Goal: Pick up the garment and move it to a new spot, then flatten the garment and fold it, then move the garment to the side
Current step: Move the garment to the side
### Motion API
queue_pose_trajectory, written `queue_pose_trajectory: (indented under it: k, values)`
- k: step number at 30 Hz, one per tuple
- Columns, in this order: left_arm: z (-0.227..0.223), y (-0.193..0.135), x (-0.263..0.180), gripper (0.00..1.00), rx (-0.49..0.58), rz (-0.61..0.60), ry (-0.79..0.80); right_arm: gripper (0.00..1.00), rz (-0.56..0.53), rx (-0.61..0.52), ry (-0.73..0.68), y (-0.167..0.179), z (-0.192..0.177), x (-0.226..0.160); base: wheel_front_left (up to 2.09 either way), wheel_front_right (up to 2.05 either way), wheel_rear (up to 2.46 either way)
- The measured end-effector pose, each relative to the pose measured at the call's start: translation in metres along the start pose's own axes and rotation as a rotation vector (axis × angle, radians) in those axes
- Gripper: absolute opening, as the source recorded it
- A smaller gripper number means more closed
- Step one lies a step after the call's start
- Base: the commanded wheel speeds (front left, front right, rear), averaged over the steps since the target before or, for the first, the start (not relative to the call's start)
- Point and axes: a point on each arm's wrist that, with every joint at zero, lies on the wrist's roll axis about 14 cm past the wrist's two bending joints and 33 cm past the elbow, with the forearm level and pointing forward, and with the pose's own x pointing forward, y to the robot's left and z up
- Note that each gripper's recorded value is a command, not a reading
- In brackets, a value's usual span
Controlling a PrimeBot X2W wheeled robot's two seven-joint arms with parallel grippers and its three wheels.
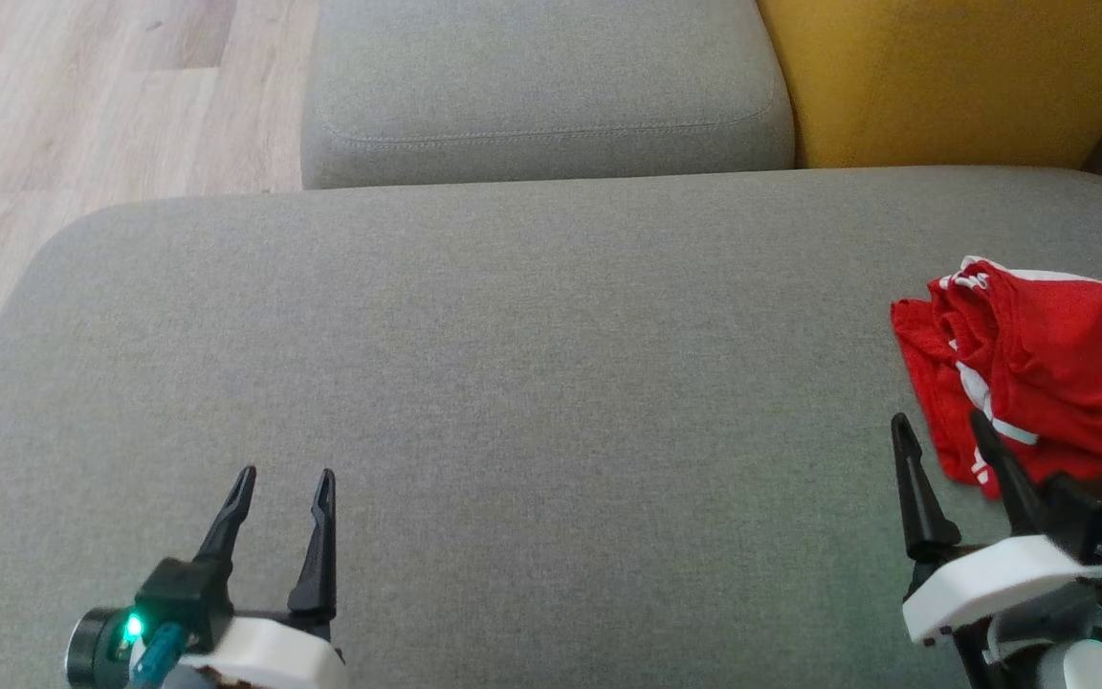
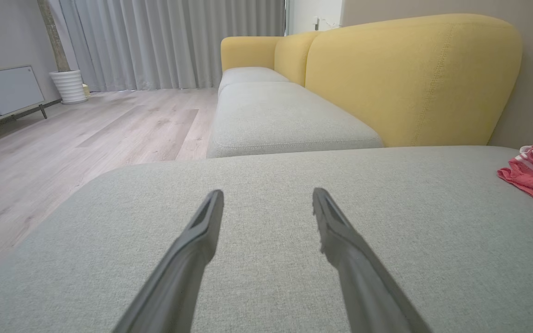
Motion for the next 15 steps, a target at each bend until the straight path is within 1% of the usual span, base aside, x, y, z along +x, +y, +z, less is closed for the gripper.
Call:
queue_pose_trajectory:
  k: [15]
  values:
    - [-0.0011,0.0006,-0.0001,1.0,0.006,0.0,0.004,1.0,-0.001,0.006,0.001,-0.0003,-0.0005,0.0005,0.0,0.0,0.0]
